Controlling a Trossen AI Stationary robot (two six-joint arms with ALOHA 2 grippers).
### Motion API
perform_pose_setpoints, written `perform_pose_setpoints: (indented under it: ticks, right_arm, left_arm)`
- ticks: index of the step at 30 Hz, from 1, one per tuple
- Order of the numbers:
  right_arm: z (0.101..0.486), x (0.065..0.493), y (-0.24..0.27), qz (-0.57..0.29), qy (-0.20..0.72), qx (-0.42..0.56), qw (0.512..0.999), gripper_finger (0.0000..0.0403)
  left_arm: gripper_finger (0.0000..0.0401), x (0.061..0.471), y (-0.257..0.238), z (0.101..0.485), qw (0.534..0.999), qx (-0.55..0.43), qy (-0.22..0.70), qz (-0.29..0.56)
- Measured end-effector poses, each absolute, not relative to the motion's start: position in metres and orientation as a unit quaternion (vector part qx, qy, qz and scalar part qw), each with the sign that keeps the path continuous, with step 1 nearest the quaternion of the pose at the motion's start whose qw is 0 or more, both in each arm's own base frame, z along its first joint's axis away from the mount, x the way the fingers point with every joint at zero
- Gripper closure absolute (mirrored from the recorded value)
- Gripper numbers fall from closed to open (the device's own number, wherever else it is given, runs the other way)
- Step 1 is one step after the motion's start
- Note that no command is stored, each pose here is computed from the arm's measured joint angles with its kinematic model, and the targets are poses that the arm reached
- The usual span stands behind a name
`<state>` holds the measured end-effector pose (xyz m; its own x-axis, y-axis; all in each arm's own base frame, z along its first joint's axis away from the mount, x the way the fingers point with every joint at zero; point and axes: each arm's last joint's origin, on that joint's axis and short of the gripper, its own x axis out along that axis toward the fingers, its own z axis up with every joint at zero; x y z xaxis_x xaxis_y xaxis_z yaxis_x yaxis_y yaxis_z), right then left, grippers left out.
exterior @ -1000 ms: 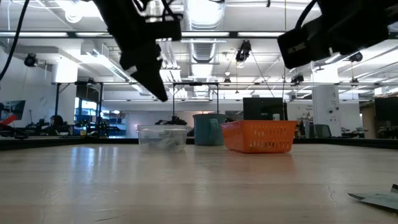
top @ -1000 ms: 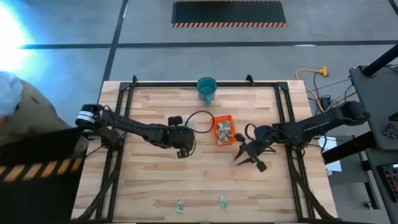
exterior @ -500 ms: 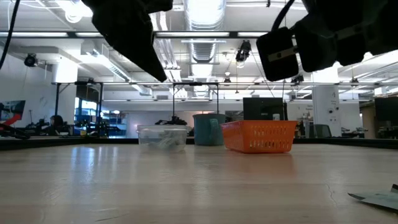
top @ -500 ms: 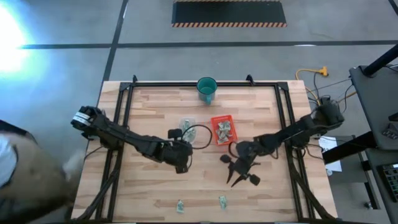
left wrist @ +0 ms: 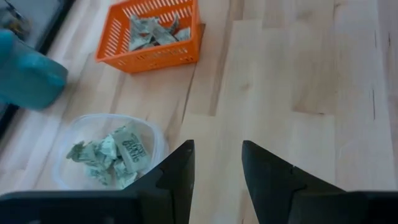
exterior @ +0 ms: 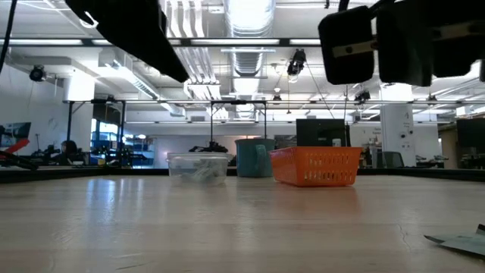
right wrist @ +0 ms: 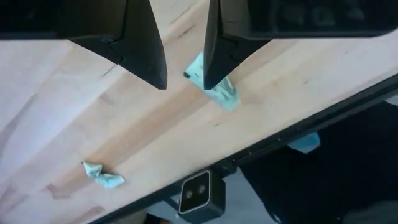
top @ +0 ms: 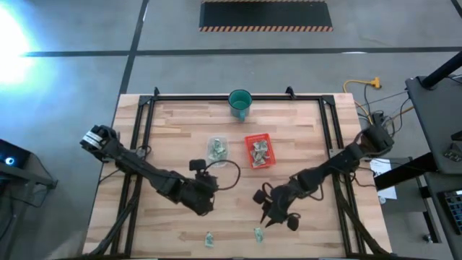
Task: Pick and place items into bin
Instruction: Put the right stevia packet into the orange bin
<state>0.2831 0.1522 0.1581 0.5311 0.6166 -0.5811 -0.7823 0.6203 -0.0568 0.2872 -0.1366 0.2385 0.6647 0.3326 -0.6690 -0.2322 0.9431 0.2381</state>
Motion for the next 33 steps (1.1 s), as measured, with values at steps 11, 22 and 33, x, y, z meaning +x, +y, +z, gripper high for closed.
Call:
perform_pose_setpoints:
  ticks: [11, 22, 33]
  right_arm:
    - [0.152, 0.270, 0.180, 0.387, 0.260, -0.215, 0.858, 0.0307]
    - [0.119, 0.279, 0.205, 0.391, 0.297, -0.219, 0.843, 0.0276]
    - [0.103, 0.291, 0.217, 0.389, 0.319, -0.208, 0.839, 0.0248]
  left_arm:
    - [0.0283, 0.272, -0.160, 0.233, 0.919, 0.052, 0.370, 0.128]
    - [0.0283, 0.269, -0.171, 0.240, 0.931, 0.044, 0.342, 0.123]
    - [0.0283, 0.270, -0.171, 0.239, 0.932, 0.041, 0.338, 0.123]
